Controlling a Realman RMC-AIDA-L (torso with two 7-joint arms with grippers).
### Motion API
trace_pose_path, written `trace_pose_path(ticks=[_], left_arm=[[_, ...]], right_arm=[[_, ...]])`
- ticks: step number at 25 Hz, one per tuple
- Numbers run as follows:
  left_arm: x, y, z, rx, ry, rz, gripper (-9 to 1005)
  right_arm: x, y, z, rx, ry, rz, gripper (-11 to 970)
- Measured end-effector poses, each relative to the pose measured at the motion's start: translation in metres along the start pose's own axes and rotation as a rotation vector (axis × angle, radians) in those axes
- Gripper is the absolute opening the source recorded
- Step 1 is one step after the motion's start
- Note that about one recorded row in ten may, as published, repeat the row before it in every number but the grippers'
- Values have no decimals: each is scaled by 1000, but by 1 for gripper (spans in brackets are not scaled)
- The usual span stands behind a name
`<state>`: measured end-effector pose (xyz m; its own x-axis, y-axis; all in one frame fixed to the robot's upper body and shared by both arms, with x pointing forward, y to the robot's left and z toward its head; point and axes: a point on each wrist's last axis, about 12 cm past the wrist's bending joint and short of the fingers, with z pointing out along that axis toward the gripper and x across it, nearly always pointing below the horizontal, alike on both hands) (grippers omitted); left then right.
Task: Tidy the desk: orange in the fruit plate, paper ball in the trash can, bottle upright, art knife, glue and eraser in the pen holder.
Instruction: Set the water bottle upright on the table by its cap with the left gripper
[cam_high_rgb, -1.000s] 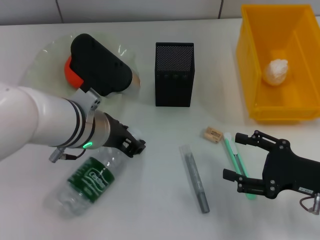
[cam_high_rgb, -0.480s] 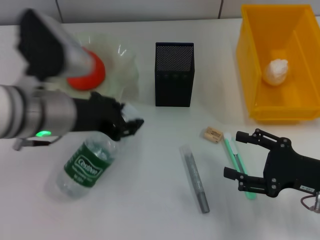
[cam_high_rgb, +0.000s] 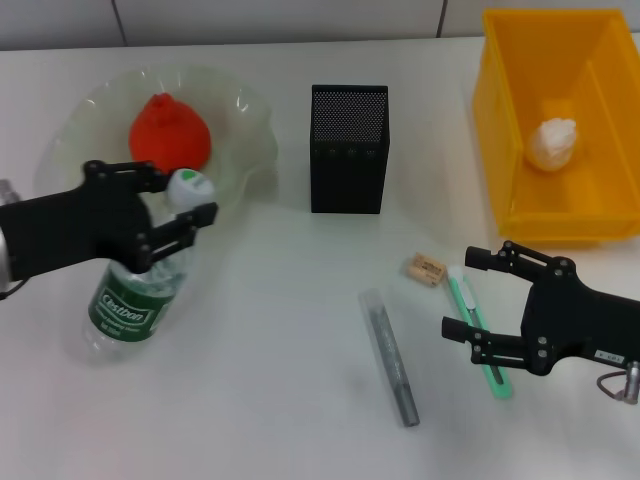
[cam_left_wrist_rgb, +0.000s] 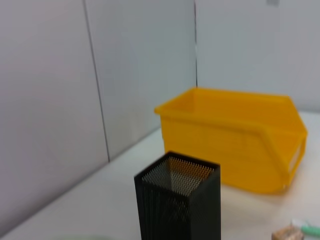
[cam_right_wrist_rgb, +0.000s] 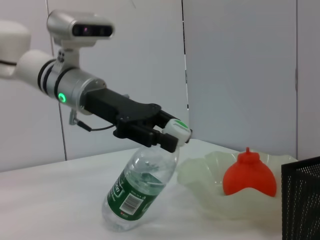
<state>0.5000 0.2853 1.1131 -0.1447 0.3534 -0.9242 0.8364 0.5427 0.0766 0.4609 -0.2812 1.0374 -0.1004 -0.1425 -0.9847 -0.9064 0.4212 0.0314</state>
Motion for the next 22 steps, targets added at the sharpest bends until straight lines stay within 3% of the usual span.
trace_pose_path(ticks=[7,22], left_arm=[[21,5,-27,-38,-188,-1,446],[25,7,-33,-51,-204,-6,453]], right_arm=[[-7,-7,4,-24,14,5,846],[-13,-10,7,-47,24,6,846]])
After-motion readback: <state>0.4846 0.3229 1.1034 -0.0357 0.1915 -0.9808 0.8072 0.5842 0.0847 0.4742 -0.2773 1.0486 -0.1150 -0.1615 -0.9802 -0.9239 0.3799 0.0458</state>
